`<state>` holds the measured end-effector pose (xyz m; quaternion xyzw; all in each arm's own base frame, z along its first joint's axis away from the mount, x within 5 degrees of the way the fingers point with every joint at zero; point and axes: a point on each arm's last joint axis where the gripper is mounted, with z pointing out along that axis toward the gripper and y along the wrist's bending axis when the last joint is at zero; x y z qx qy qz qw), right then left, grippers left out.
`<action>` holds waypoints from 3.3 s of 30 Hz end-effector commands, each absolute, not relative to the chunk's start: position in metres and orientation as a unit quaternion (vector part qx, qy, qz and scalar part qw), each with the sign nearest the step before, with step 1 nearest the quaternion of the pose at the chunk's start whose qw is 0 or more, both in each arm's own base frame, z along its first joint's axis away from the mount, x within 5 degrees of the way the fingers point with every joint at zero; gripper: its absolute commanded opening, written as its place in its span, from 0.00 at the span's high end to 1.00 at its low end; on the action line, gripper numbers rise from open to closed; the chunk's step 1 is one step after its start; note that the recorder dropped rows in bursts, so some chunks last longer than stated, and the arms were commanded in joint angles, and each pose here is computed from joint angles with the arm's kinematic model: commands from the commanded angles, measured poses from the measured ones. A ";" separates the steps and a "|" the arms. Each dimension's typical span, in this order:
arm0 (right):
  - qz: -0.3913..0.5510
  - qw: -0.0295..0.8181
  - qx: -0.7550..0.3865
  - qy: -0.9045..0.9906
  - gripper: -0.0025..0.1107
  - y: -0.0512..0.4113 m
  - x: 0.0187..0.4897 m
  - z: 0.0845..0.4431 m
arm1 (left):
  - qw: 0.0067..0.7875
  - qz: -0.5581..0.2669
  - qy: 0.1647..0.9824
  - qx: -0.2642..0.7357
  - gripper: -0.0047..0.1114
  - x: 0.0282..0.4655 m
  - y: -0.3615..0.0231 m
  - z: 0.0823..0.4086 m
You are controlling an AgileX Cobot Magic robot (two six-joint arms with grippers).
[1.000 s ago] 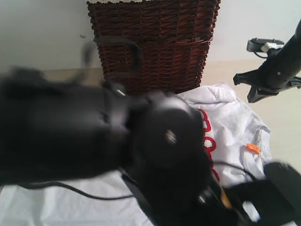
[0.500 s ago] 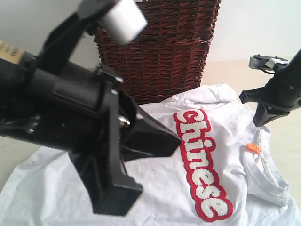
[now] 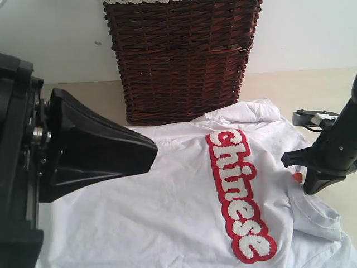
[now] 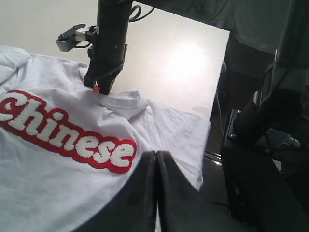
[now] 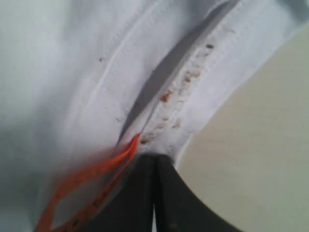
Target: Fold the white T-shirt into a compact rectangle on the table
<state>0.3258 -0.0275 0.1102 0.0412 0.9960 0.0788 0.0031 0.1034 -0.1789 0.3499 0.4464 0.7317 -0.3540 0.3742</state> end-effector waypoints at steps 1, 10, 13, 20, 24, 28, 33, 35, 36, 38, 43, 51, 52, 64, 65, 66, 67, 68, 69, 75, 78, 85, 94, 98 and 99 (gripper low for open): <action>0.020 -0.008 0.045 0.999 0.98 -0.035 0.331 0.094 | 0.368 -0.359 0.739 0.436 0.96 0.102 -0.176 0.347; -0.094 0.021 0.054 0.994 0.98 -0.057 0.346 0.099 | 0.363 -0.358 0.740 0.438 0.96 0.101 -0.176 0.346; -0.111 0.027 0.049 0.992 0.98 -0.061 0.352 0.098 | 0.364 -0.356 0.740 0.440 0.96 0.101 -0.176 0.346; -0.151 0.011 0.070 0.986 0.98 -0.083 0.355 0.090 | 0.349 -0.353 0.743 0.448 0.96 0.099 -0.175 0.342; -0.152 0.007 0.094 0.984 0.98 -0.099 0.353 0.092 | 0.336 -0.347 0.751 0.450 0.96 0.098 -0.174 0.331; -0.152 0.003 0.117 0.981 0.98 -0.111 0.350 0.097 | 0.333 -0.342 0.756 0.448 0.96 0.099 -0.173 0.323; -0.198 -0.049 0.114 0.972 0.98 -0.134 0.337 0.100 | 0.328 -0.339 0.758 0.450 0.96 0.098 -0.172 0.321; -0.211 -0.066 0.136 0.966 0.98 -0.149 0.331 0.104 | 0.327 -0.340 0.757 0.452 0.96 0.097 -0.171 0.321; -0.208 -0.071 0.152 0.964 0.98 -0.155 0.329 0.106 | 0.326 -0.341 0.756 0.453 0.96 0.096 -0.170 0.322; -0.202 -0.068 0.171 0.962 0.98 -0.161 0.330 0.112 | 0.327 -0.340 0.756 0.455 0.96 0.095 -0.170 0.322; -0.178 0.029 0.168 0.969 0.98 -0.157 0.348 0.149 | 0.329 -0.334 0.755 0.458 0.96 0.095 -0.169 0.321; -0.061 0.202 0.122 0.970 0.98 -0.133 0.369 0.193 | 0.337 -0.333 0.760 0.445 0.96 0.097 -0.168 0.318; -0.038 0.213 0.113 0.970 0.98 -0.129 0.373 0.192 | 0.342 -0.332 0.759 0.443 0.96 0.098 -0.168 0.318; 0.035 0.232 0.055 0.970 0.87 -0.125 0.471 0.154 | 0.428 -0.330 0.746 0.388 0.96 0.102 -0.151 0.340; 0.038 0.231 0.049 0.971 0.81 -0.123 0.476 0.153 | 0.429 -0.328 0.747 0.388 0.96 0.102 -0.151 0.339; 0.038 0.230 0.047 0.971 0.75 -0.124 0.479 0.152 | 0.431 -0.326 0.747 0.388 0.96 0.103 -0.150 0.339; 0.039 0.230 0.043 0.971 0.69 -0.122 0.483 0.150 | 0.432 -0.324 0.748 0.386 0.96 0.104 -0.150 0.339; 0.036 0.232 0.031 0.972 0.64 -0.120 0.486 0.148 | 0.433 -0.322 0.748 0.386 0.96 0.104 -0.149 0.339; 0.033 0.234 0.017 0.972 0.62 -0.117 0.490 0.147 | 0.433 -0.322 0.748 0.386 0.96 0.104 -0.149 0.339; -0.080 0.224 -0.036 0.971 0.65 -0.097 0.510 0.127 | 0.433 -0.320 0.748 0.388 0.96 0.104 -0.149 0.339; -0.107 0.231 -0.046 0.966 0.77 -0.097 0.514 0.128 | 0.434 -0.316 0.748 0.392 0.96 0.104 -0.149 0.339; -0.094 0.235 -0.044 0.966 0.56 -0.095 0.515 0.129 | 0.432 -0.312 0.751 0.390 0.96 0.105 -0.149 0.338; -0.078 0.205 -0.055 0.974 0.98 -0.093 0.512 0.114 | 0.426 -0.310 0.755 0.390 0.96 0.105 -0.148 0.334; -0.084 0.226 -0.065 0.968 0.98 -0.090 0.514 0.129 | 0.426 -0.309 0.757 0.388 0.96 0.105 -0.148 0.331; -0.086 0.244 -0.065 0.964 0.98 -0.089 0.516 0.137 | 0.427 -0.309 0.756 0.388 0.96 0.105 -0.148 0.332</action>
